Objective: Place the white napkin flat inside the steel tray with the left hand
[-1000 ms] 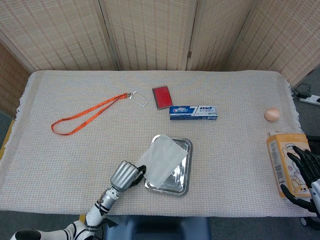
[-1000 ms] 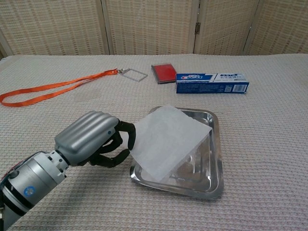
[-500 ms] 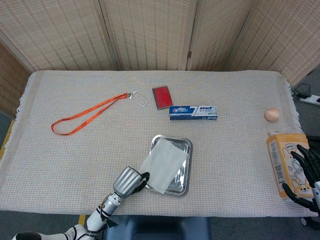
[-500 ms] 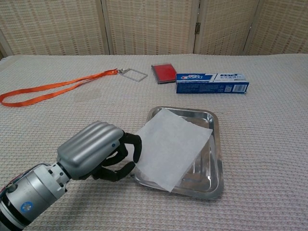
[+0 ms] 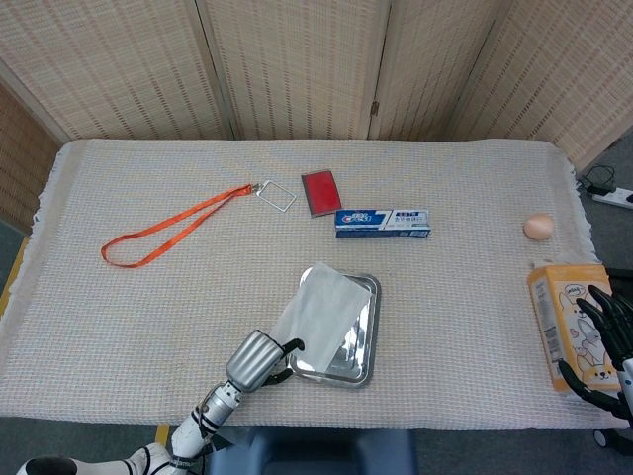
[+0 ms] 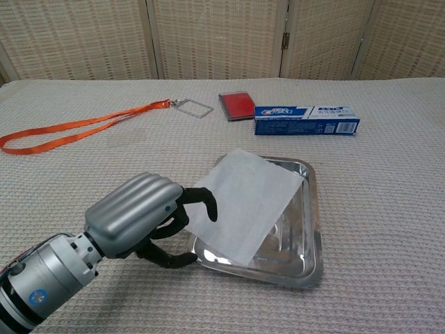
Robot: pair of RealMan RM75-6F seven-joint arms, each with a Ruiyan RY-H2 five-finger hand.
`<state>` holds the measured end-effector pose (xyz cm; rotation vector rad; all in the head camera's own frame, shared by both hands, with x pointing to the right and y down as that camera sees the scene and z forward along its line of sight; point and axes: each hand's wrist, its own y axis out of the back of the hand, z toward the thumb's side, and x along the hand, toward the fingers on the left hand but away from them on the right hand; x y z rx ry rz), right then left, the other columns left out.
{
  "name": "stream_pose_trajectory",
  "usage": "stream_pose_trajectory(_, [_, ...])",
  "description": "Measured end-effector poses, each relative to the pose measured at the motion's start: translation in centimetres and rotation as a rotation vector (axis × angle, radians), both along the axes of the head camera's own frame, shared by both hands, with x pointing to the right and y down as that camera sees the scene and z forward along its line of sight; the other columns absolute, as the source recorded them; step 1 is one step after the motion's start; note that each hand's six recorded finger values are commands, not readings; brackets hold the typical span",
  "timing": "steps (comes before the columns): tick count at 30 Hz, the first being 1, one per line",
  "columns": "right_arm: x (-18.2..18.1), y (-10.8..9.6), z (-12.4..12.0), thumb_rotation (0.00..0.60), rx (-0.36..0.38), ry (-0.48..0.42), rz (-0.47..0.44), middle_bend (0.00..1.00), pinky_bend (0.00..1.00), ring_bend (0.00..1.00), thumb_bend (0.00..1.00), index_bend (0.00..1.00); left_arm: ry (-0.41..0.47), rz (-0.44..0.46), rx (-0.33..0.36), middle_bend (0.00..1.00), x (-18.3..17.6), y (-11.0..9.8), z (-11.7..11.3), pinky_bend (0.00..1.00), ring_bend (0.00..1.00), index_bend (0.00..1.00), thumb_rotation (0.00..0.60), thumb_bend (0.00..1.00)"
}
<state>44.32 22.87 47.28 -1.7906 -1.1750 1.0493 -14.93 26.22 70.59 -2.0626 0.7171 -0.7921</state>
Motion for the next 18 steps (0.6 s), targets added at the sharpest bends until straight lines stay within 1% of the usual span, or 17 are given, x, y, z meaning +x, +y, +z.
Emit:
stream_pose_trajectory(3, [0.0,0.0,0.0,0.6,-0.003,-0.001,-0.001,0.0,0.0,0.0,0.4,0.0,-0.011,0.01,0.0,1.0,-0.4,-0.1,-0.4,1.0,0.98,0.42,0.6,0.25])
stream_pose_trajectory(6, [-0.1,0.1,-0.1,0.6,-0.002,-0.005,-0.004,0.0,0.0,0.0,0.4,0.0,-0.027,0.009,-0.013,1.0,-1.1,-0.6,-1.0,1.0,0.98,0.42,0.6,0.41])
stream_pose_trajectory(7, [-0.1,0.1,-0.1,0.6,-0.001,-0.006,-0.004,0.0,0.0,0.0,0.4,0.0,-0.032,0.005,-0.021,1.0,-1.4,-0.8,-1.2,1.0,0.98,0.42,0.6,0.49])
stream_pose_trajectory(8, [-0.1,0.1,-0.1,0.6,0.0,-0.007,-0.004,0.0,0.0,0.0,0.4,0.0,-0.042,0.0,-0.032,1.0,-1.8,-1.2,-1.5,1.0,0.98,0.4,0.6,0.59])
stream_pose_trajectory(9, [-0.1,0.1,-0.1,0.6,0.0,-0.007,-0.004,0.0,0.0,0.0,0.4,0.0,-0.052,-0.002,-0.041,1.0,-2.2,-1.5,-1.7,1.0,0.98,0.38,0.6,0.67])
stream_pose_trajectory(12, [-0.3,0.2,0.0,0.6,-0.005,-0.006,-0.009,0.0,0.0,0.0,0.4,0.0,-0.098,0.001,-0.09,1.0,-3.5,-2.5,-2.2,1.0,0.97,0.33,0.6,0.78])
stream_pose_trajectory(13, [-0.3,0.2,0.1,0.6,-0.007,-0.005,-0.011,0.0,0.0,0.0,0.4,0.0,-0.109,0.004,-0.109,1.0,-3.8,-2.7,-2.4,1.0,0.96,0.29,0.6,0.79])
stream_pose_trajectory(15, [-0.4,0.2,0.2,0.6,-0.009,-0.003,-0.013,0.0,0.0,0.0,0.4,0.0,-0.138,0.013,-0.164,1.0,-4.5,-3.1,-2.8,1.0,0.96,0.12,0.6,0.81])
stream_pose_trajectory(16, [-0.5,0.2,0.3,0.6,-0.01,-0.003,-0.013,0.0,0.0,0.0,0.4,0.0,-0.155,0.018,-0.192,1.0,-5.0,-3.2,-2.8,1.0,0.95,0.06,0.6,0.82])
stream_pose_trajectory(18, [-0.5,0.2,0.4,0.6,-0.012,0.0,-0.013,0.0,0.0,0.0,0.4,0.0,-0.19,0.026,-0.256,1.0,-5.7,-3.3,-2.8,1.0,0.95,0.01,0.6,0.82])
